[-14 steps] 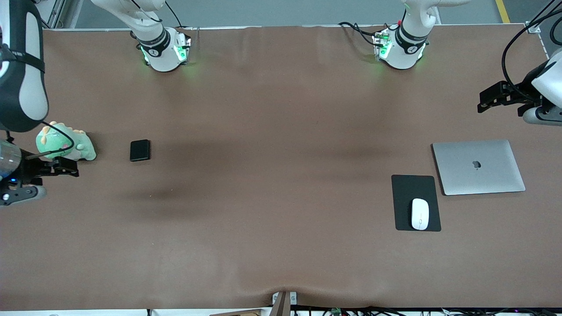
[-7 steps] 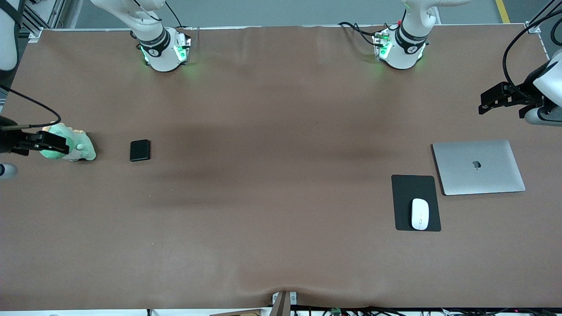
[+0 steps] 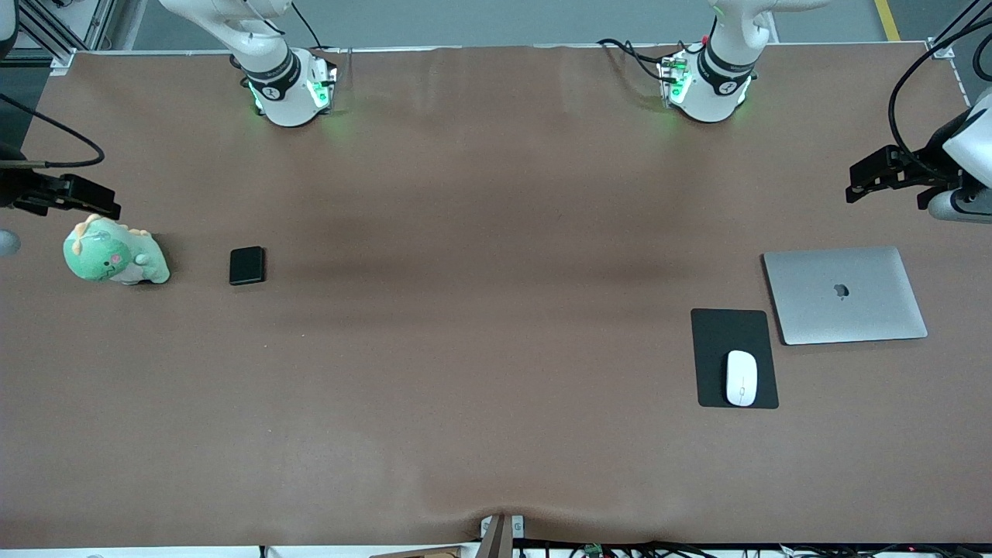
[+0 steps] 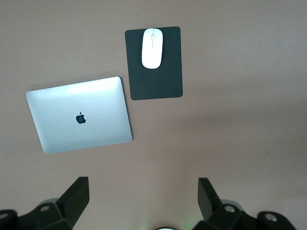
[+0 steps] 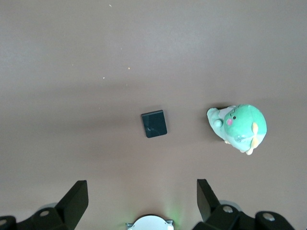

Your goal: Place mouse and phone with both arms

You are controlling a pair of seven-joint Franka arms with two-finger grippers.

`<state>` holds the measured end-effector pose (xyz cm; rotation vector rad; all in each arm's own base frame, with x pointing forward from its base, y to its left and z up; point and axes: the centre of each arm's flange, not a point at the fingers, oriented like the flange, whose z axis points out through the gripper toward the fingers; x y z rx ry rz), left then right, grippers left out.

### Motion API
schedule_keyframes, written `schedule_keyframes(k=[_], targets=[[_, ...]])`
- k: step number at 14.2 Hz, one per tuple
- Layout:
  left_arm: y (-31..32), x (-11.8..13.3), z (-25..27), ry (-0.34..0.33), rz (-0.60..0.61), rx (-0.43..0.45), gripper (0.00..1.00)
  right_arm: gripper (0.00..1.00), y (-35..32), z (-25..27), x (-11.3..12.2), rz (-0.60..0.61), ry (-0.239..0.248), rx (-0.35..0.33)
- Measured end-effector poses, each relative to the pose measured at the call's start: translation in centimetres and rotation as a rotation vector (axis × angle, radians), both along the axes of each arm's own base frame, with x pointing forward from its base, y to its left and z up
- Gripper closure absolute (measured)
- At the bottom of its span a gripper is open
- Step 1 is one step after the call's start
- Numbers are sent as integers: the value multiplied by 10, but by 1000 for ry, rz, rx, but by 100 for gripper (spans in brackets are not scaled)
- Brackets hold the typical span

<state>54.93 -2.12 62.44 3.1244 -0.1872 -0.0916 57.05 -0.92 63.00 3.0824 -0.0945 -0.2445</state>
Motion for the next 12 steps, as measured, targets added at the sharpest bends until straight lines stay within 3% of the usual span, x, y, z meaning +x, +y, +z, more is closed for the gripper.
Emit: schedule_keyframes(k=[6, 10, 12], targets=[[2, 1, 1, -11, 2, 7, 0, 0, 6, -12, -25, -216, 4, -2], [2, 1, 1, -11, 2, 7, 0, 0, 3, -15, -28, -226, 20, -1], [1, 1, 1, -11, 1, 7, 0, 0, 1, -15, -29, -155, 22, 12]])
